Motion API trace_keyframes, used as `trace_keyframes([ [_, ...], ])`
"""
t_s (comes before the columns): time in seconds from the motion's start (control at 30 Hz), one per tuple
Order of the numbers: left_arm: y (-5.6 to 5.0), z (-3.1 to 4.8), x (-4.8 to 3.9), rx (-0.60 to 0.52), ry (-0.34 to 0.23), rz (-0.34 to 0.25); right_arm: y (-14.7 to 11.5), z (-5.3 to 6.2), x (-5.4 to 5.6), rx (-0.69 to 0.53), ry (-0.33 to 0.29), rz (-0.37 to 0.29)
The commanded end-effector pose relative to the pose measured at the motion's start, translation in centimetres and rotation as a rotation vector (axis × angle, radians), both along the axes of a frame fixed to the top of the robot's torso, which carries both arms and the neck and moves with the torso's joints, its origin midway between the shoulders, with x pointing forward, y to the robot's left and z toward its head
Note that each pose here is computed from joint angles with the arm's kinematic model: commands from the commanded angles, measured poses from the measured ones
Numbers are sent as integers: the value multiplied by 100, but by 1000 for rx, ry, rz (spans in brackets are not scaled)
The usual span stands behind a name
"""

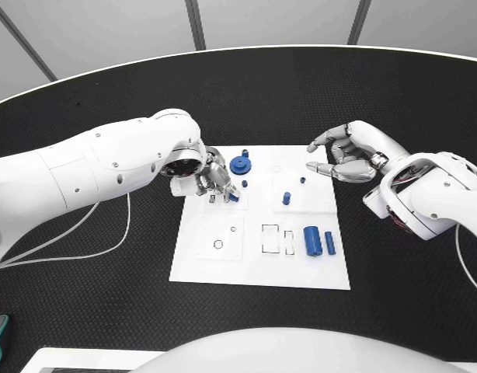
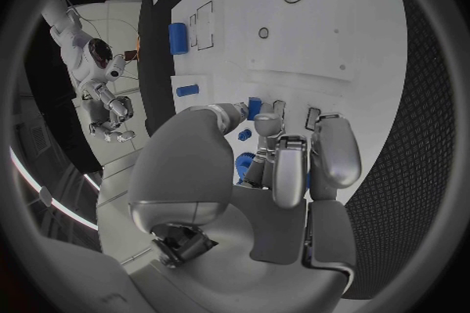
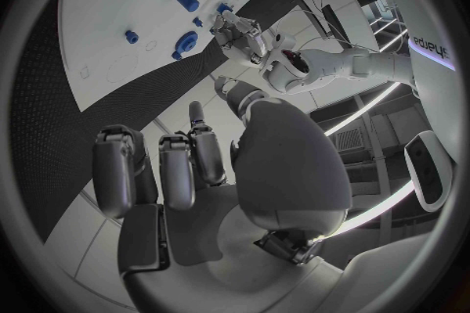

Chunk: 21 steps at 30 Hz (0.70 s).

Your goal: Assemble the parts on the task board

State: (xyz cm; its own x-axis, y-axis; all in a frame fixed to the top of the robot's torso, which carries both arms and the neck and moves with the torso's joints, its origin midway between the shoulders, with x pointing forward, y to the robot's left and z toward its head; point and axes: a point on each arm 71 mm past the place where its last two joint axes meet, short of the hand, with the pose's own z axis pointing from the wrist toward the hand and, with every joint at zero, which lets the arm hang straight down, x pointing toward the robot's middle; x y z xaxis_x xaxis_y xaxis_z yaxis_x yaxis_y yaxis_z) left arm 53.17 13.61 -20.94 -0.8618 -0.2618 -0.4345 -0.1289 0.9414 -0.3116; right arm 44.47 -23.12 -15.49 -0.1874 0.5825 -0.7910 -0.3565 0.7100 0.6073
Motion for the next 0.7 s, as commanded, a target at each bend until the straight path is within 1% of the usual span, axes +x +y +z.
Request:
trace_keyframes([
  [0.03,0,0,1,-15,3,6,0,0,1,0,0,0],
  [0.17,10,4,1,-54,9,25,-6,0,2,0,0,-1],
  [0.27,35,7,-1,-109,26,58,-11,-1,3,-1,-1,-2],
  [0.33,64,11,2,-150,35,83,-13,-1,5,-1,-2,-3],
  [0.47,128,16,24,-193,42,116,-18,-5,16,-2,-3,-4],
  [0.53,158,15,41,-200,41,123,-17,-8,26,-3,-4,-5],
  [0.6,177,10,50,-194,34,117,-13,-10,33,-3,-5,-4],
  [0.7,214,-23,53,-171,15,103,-7,-14,44,-3,-6,-2],
])
